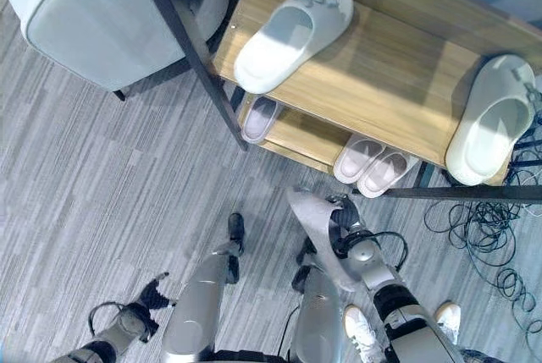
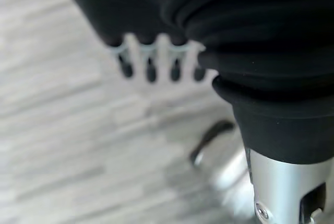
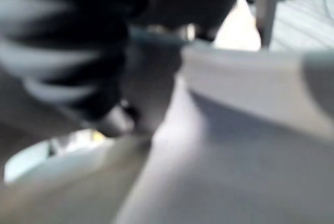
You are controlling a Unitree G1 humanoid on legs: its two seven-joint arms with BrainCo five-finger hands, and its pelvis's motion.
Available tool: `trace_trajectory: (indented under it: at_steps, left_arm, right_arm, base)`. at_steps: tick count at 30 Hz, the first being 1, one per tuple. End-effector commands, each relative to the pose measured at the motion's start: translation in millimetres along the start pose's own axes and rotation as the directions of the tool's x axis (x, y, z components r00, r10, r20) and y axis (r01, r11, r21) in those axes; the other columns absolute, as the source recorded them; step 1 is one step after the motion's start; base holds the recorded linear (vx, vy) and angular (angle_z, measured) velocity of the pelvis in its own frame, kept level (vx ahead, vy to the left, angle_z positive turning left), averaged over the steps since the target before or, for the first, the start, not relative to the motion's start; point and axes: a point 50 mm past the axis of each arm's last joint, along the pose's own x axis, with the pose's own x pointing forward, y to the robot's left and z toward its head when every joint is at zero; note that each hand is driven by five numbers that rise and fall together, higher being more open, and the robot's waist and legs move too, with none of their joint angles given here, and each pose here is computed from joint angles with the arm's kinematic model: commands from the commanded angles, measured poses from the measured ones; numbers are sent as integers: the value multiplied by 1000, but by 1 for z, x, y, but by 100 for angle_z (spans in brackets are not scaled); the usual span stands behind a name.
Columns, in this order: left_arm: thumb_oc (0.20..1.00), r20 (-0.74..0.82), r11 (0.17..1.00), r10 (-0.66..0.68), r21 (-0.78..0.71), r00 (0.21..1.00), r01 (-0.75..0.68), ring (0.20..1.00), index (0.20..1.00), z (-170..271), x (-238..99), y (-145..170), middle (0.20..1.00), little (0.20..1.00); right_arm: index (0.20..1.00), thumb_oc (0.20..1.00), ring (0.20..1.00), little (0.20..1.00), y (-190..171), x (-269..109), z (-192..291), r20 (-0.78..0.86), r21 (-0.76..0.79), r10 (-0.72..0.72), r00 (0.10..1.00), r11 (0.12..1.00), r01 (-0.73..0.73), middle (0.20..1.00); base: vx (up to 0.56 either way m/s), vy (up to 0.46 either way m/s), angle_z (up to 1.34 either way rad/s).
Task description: Arrange the slippers neatly on the shoe rack.
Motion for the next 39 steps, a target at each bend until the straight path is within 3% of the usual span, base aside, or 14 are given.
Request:
trace_trajectory:
  at_steps: [1,5,10,16,17,21,25,30,39]
  left_arm:
    - [1000,-35,999,-30,-19,999,30,1000,1000,-18,-10,-14,1000,1000]
    - [1000,-5,998,-52,-24,999,52,1000,1000,-15,-11,-16,1000,1000]
    - [1000,-54,996,-82,-39,995,80,1000,1000,-23,-13,-22,1000,1000]
    - [1000,-80,994,-89,-68,993,84,1000,1000,-25,-13,-22,1000,1000]
    - [1000,-94,993,-92,-79,991,84,1000,1000,-29,-14,-23,1000,1000]
    - [1000,-98,992,-117,-63,988,111,1000,1000,-34,-18,-29,1000,1000]
    - [1000,-100,994,-105,0,989,105,1000,1000,-47,-25,-26,1000,1000]
    - [1000,-105,999,-44,-15,994,43,1000,1000,-53,-26,-13,1000,1000]
    - [1000,-299,999,11,-44,954,-25,1000,1000,-100,-47,-7,1000,1000]
  right_arm:
    - [200,200,200,200,-40,6,18,88,77,-146,985,987,140,200]
    - [200,200,200,200,-100,26,75,210,284,-372,904,908,308,200]
    - [200,200,200,200,-132,30,134,361,400,-463,810,861,314,200]
    - [200,200,200,200,-133,9,202,592,512,-446,672,852,114,200]
    - [200,200,200,200,-128,-5,225,685,481,-407,604,875,44,200]
    - [200,200,200,200,-126,-20,236,749,437,-364,553,900,1,200]
    - [200,200,200,200,-153,-33,265,777,498,-453,438,867,13,200]
    - [200,200,200,200,-167,-32,288,763,540,-500,409,841,20,200]
    - [200,200,200,200,-164,-20,316,738,581,-503,450,813,-44,200]
  base:
    - [-16,-86,8]
    - [-37,-65,37]
    - [-21,-22,5]
    - [12,-22,-4]
    - [46,-24,-6]
    - [47,-26,-5]
    - [143,-34,-5]
    - [108,-11,-7]
    - [104,2,-5]
